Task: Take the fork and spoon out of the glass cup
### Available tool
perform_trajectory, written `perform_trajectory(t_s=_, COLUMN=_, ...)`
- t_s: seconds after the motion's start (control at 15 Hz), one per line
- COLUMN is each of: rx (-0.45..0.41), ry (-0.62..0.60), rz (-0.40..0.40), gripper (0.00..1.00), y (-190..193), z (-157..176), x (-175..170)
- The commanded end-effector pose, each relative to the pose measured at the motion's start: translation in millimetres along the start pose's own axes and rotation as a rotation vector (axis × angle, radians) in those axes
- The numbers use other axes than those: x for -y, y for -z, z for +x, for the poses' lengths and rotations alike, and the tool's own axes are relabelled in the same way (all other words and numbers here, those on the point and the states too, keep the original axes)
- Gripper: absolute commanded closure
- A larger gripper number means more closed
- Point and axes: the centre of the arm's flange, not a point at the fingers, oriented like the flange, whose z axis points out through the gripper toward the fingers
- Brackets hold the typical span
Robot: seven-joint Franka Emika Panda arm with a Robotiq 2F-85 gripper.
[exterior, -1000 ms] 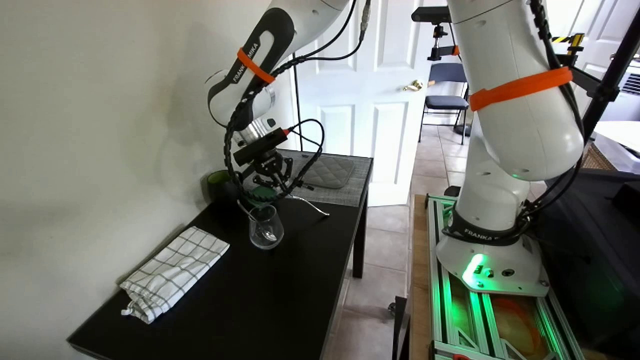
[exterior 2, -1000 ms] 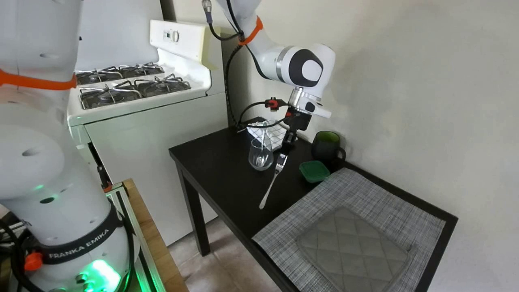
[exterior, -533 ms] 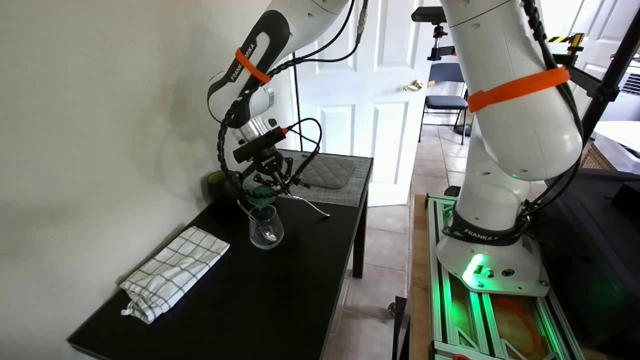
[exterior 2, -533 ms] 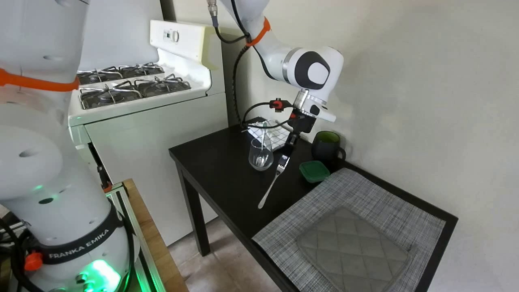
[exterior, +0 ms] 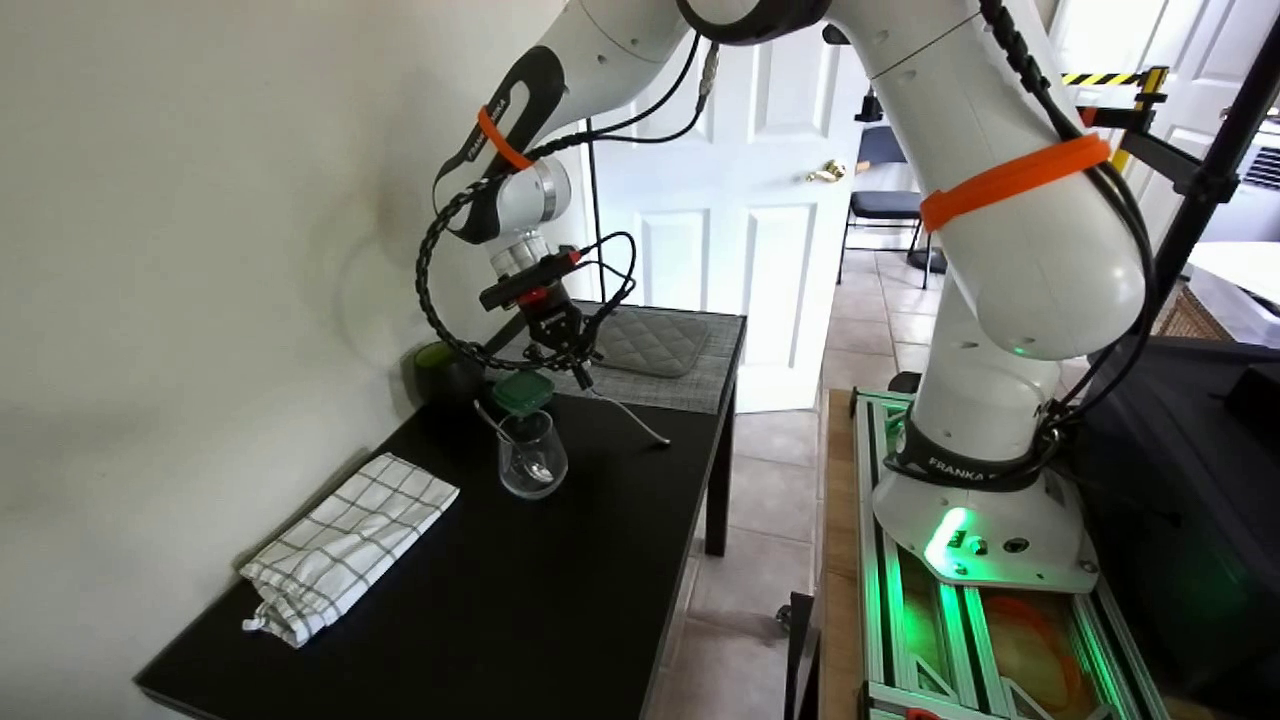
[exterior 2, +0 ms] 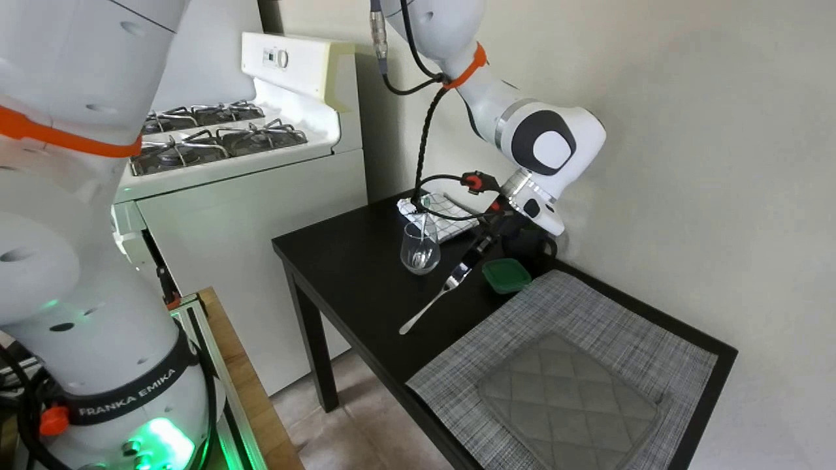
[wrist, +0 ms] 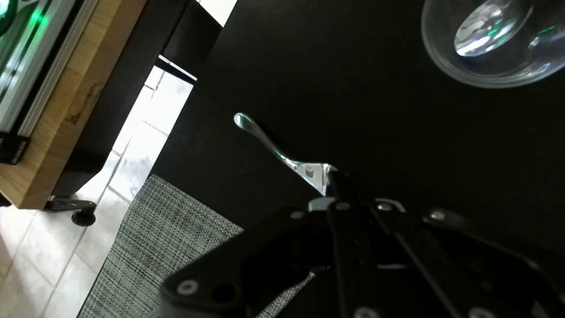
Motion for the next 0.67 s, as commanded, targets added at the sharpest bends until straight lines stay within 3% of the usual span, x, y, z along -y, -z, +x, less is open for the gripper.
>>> perform_trajectory(t_s=0.0, rx=0.060, ry=-0.003, rz=0.028, gripper=0.99, y=-14.3, z=23.7, x=21.2)
perform_trajectory(t_s=0.33, rx=0.067, ry=0.016, rz=0.030, gripper=0.99, y=-17.7, z=27.0, x=29.4)
perform_trajectory(t_s=0.6, rx=0.138, ry=0.073, rz=0.083, gripper=0.99, y=-12.3, z=27.9, x=29.9)
